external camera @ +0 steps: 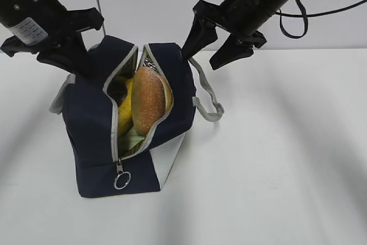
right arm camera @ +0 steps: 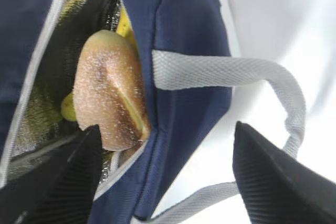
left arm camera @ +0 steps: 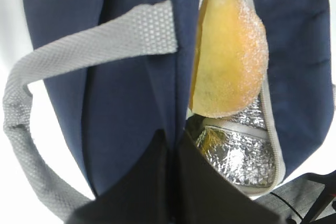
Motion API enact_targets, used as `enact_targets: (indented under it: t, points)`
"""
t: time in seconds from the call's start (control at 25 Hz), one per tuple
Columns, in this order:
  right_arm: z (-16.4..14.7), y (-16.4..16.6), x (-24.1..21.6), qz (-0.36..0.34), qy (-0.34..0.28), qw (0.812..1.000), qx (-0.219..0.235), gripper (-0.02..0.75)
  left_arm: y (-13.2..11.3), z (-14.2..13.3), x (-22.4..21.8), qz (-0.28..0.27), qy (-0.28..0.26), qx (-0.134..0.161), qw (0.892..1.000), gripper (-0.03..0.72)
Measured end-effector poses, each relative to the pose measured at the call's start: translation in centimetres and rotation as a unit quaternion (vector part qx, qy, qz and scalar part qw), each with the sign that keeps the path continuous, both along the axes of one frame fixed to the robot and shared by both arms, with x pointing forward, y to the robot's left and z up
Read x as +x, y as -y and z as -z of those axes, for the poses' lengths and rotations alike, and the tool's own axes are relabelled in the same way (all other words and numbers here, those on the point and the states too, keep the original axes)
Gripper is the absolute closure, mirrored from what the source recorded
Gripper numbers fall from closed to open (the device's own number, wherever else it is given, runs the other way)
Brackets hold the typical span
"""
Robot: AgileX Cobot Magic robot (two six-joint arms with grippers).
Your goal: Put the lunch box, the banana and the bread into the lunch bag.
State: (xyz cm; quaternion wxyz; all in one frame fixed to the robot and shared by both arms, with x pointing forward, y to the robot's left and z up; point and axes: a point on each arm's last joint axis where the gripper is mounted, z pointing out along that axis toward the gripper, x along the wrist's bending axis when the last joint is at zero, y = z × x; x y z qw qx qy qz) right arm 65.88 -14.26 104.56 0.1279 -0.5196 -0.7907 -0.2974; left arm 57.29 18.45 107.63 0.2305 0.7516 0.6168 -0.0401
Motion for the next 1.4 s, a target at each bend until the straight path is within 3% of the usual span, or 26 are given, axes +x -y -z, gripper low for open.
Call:
enact_targets:
  t: [0.24,0.48,0.6,0.84,0.92,1.12,1.24,1.4]
  points:
    - [0.1,-1.3,-0.6,-0.016,0.000,1.000,-0.007,0.170,0.0,0.0,0.0,-0.001,0.001,0.000,1.000,0.690]
    - [2.4,-3.2,-0.7,-0.039,-0.022,0.999,-0.021,0.190,0.0,0.0,0.0,-0.001,0.002,0.000,1.000,0.690]
    - [2.9,-3.1,-0.6,-0.041,-0.023,0.998,-0.036,0.293,0.0,0.0,0.0,-0.001,0.002,0.000,1.000,0.690]
    - [3.0,-2.9,-0.5,-0.043,-0.020,0.998,-0.046,0.657,0.1,-0.1,0.1,-0.003,0.002,-0.008,1.000,0.690]
    - [3.0,-2.9,-0.5,-0.043,-0.020,0.998,-0.046,0.725,0.2,-0.1,0.0,-0.004,0.001,-0.016,1.000,0.690]
    - [1.5,-2.6,-0.9,-0.044,0.000,0.997,-0.056,0.742,1.3,-0.3,-0.1,-0.003,0.005,-0.042,0.999,0.690]
    - [-1.2,-1.8,-1.6,-0.032,0.028,0.998,-0.056,0.743,3.4,-0.5,-0.7,0.020,0.015,-0.051,0.998,0.690]
    - [-4.1,-0.2,-2.7,-0.015,0.060,0.994,-0.089,0.743,6.2,-1.5,-1.2,0.052,0.050,-0.061,0.996,0.690]
